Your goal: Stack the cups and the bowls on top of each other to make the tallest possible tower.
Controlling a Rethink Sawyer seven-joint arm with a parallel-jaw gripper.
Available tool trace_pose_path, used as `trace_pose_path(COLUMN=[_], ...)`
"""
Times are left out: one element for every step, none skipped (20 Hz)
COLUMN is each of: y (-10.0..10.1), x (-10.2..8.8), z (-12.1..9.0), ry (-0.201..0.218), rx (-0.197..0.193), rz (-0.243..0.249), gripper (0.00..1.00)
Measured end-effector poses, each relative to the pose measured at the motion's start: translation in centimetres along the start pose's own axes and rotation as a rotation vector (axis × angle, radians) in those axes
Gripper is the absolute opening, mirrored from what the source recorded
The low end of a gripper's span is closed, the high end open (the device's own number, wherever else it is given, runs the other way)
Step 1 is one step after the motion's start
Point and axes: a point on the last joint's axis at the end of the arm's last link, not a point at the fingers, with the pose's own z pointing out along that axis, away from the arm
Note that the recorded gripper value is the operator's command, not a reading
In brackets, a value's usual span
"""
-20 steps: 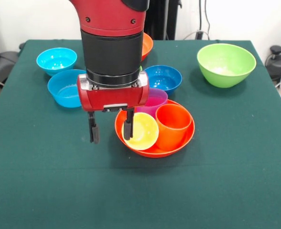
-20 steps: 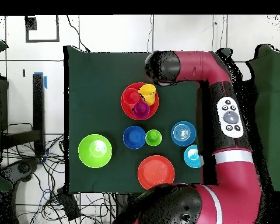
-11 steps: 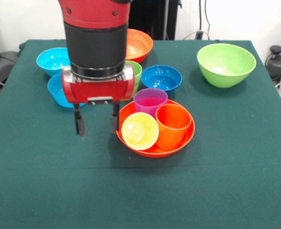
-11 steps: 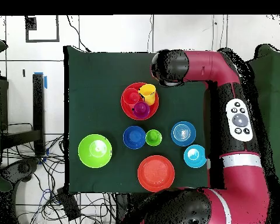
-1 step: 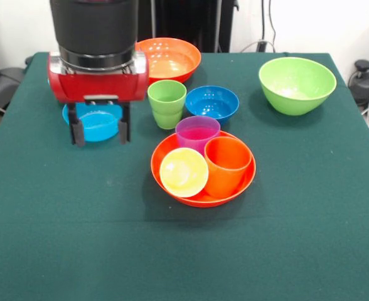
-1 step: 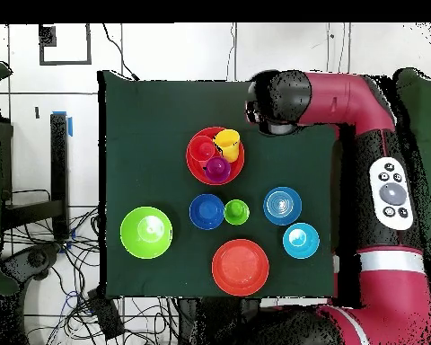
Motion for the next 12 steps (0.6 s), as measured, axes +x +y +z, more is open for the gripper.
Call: trace_pose_path(y=[-0.3, -0.6, -0.7, -1.0, -1.2, -1.4, -1.6, -1.7, -1.8, -1.9, -2.0, -2.0], x=[0.1, 0.2, 0.2, 0.3, 0.4, 0.6, 0.7, 0.8, 0.9, 1.1, 1.2, 1.3], z=[-0.3, -0.4, -0.6, -0.7, -0.8, -1.0, -1.1, -1.1, -1.3, -1.4, -1.5, -1.5], ry=[0.001, 0.000, 0.000, 0.000, -0.001, 0.000, 0.001, 0.001, 0.002, 0.003, 0.005, 0.006], rx=[0.002, 0.004, 0.005, 0.007, 0.008, 0.009, 0.010, 0.011, 0.012, 0.012, 0.013, 0.013], rz=[0.003, 0.005, 0.007, 0.009, 0.011, 0.014, 0.015, 0.016, 0.017, 0.017, 0.017, 0.017], gripper=[1.00, 1.00, 1.00, 1.00, 1.00, 1.00, 1.00, 1.00, 1.00, 1.00, 1.00, 1.00])
